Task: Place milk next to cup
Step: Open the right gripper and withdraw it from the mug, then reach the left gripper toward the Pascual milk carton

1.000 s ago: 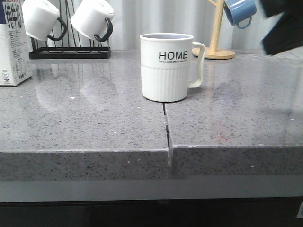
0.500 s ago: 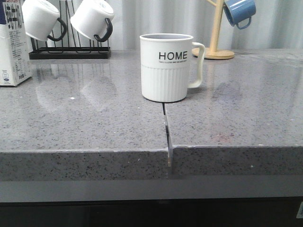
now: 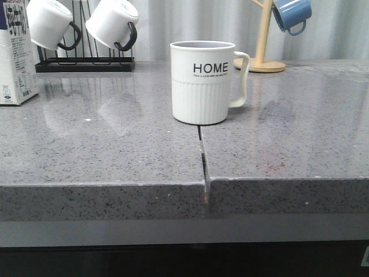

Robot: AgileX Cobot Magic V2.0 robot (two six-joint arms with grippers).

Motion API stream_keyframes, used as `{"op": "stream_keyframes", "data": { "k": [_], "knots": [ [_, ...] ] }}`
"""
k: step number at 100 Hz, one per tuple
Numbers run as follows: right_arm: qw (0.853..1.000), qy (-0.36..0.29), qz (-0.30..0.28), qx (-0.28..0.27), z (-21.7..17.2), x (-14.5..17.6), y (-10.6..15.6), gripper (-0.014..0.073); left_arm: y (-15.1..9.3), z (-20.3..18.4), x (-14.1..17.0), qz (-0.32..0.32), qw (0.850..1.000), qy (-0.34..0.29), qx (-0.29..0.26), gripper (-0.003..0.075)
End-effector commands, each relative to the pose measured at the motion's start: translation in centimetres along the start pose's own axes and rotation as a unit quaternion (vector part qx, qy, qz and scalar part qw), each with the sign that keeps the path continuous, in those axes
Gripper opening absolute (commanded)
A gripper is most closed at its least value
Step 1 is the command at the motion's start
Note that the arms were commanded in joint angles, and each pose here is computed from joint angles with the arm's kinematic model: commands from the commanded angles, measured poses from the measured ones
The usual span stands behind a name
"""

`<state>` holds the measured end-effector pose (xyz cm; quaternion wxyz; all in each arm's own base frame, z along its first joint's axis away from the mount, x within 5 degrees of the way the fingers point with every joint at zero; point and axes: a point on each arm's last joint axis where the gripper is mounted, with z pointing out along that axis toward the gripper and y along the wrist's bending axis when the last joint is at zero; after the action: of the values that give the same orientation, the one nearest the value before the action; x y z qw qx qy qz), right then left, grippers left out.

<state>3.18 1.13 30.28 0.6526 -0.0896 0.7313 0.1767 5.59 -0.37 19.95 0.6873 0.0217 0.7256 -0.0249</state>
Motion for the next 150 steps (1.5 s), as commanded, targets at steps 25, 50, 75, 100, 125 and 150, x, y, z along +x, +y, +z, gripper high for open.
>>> {"op": "stream_keyframes", "data": {
  "k": [25, 50, 75, 100, 125, 150],
  "knots": [
    [0.999, -0.034, -0.002, -0.008, -0.2, -0.8, 0.2, -0.007, 0.0, -0.6, -2.4, -0.005, 0.992, -0.123, 0.001, -0.0021],
    [0.999, -0.034, -0.002, -0.008, -0.2, -0.8, 0.2, -0.007, 0.0, -2.3, -6.6, -0.004, 0.993, -0.122, 0.001, -0.0021],
    [0.999, -0.034, -0.002, -0.008, -0.2, -0.8, 0.2, -0.007, -0.1, -2.1, -8.9, -0.001, 0.999, -0.049, 0.0, -0.0015],
    [0.999, -0.034, -0.002, -0.008, -0.2, -0.8, 0.2, -0.007, -0.1, 0.7, -11.5, -0.001, 1.0, -0.023, 0.001, 0.0498],
    [0.999, -0.034, -0.002, -0.008, -0.2, -0.8, 0.2, -0.007, -0.1, 4.9, -13.2, -0.008, 1.0, -0.026, 0.001, 0.0642],
    [0.999, -0.034, -0.002, -0.008, -0.2, -0.8, 0.2, -0.007, -0.1, 8.9, -13.9, -0.009, 1.0, -0.022, 0.0, 0.0596]
  ]
}}
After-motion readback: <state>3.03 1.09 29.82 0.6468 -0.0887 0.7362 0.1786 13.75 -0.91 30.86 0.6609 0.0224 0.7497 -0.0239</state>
